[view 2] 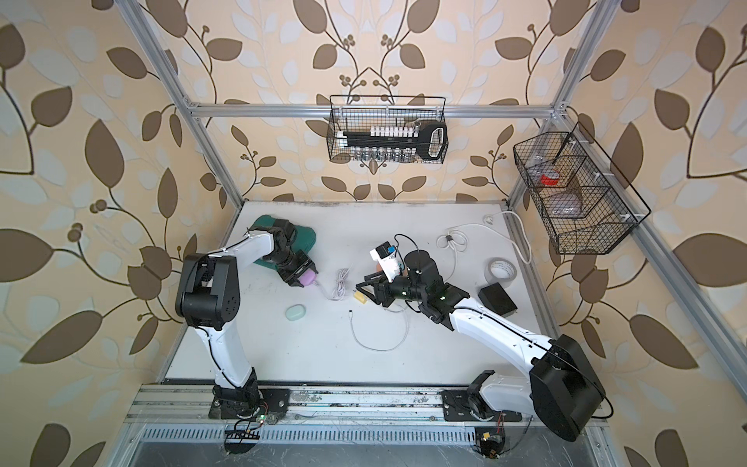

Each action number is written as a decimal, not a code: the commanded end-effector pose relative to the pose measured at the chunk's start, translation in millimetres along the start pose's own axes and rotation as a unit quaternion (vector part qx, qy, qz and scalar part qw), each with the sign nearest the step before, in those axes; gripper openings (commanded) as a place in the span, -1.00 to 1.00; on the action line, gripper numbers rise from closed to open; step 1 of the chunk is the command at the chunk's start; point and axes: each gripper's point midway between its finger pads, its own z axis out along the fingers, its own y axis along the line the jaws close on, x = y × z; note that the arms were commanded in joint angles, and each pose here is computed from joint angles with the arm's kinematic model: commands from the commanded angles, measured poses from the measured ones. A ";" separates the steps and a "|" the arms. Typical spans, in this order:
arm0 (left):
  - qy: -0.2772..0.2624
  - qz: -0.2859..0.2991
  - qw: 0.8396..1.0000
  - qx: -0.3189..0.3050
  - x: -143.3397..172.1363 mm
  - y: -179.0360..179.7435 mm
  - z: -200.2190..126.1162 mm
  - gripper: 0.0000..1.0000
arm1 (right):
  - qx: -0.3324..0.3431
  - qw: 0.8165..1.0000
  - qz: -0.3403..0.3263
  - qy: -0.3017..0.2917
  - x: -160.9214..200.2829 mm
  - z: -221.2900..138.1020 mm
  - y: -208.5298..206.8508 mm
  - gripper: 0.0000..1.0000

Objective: Charge the bluetooth headset
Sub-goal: Place the bluetooth headset at the center of the board, then pick up the plug from the center of the board.

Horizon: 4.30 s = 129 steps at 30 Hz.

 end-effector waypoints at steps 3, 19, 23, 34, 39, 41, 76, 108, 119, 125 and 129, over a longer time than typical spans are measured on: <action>-0.006 0.010 0.999 -0.040 -4.4 7.0 11.2 -0.86 | 0.004 1.000 0.007 -0.001 5.1 3.0 -6.1 -0.07; -0.009 0.045 0.996 -0.076 8.9 -5.9 26.6 -0.39 | 0.005 1.000 0.009 -0.004 6.0 2.6 -7.7 -0.07; -0.005 0.048 0.996 -0.079 11.0 -6.0 29.8 -0.33 | 0.005 1.000 0.010 -0.005 6.5 2.2 -8.1 -0.07; -0.009 0.055 0.995 -0.088 9.9 -10.1 26.4 0.36 | 0.006 1.000 0.011 -0.011 5.3 -2.1 -8.2 -0.07; -0.019 0.062 0.994 -0.083 10.0 -14.6 14.2 0.98 | 0.008 1.000 0.009 -0.013 4.2 -6.6 -7.2 -0.07; -0.025 0.065 0.994 -0.080 10.9 -16.3 6.7 0.98 | 0.010 1.000 0.009 -0.013 3.8 -8.8 -6.3 -0.07; -0.124 0.160 0.964 0.173 141.7 34.9 -129.5 0.98 | 0.154 0.966 -0.026 0.206 111.5 38.2 -49.8 0.07; -0.112 0.148 0.965 0.183 152.1 46.2 -123.6 0.98 | 0.230 0.944 -0.070 0.225 109.8 108.4 -123.9 0.14; -0.107 0.145 0.965 0.189 153.0 43.2 -124.7 0.98 | 0.228 0.941 -0.067 0.240 119.8 109.5 -127.7 -0.22; -0.106 0.146 0.964 0.195 154.1 40.7 -127.3 0.98 | 0.218 0.947 -0.065 0.227 110.9 99.9 -115.0 -0.45; -0.109 0.150 0.962 0.200 153.6 36.9 -131.1 0.98 | 0.198 0.956 -0.062 0.206 93.6 87.8 -87.8 -0.49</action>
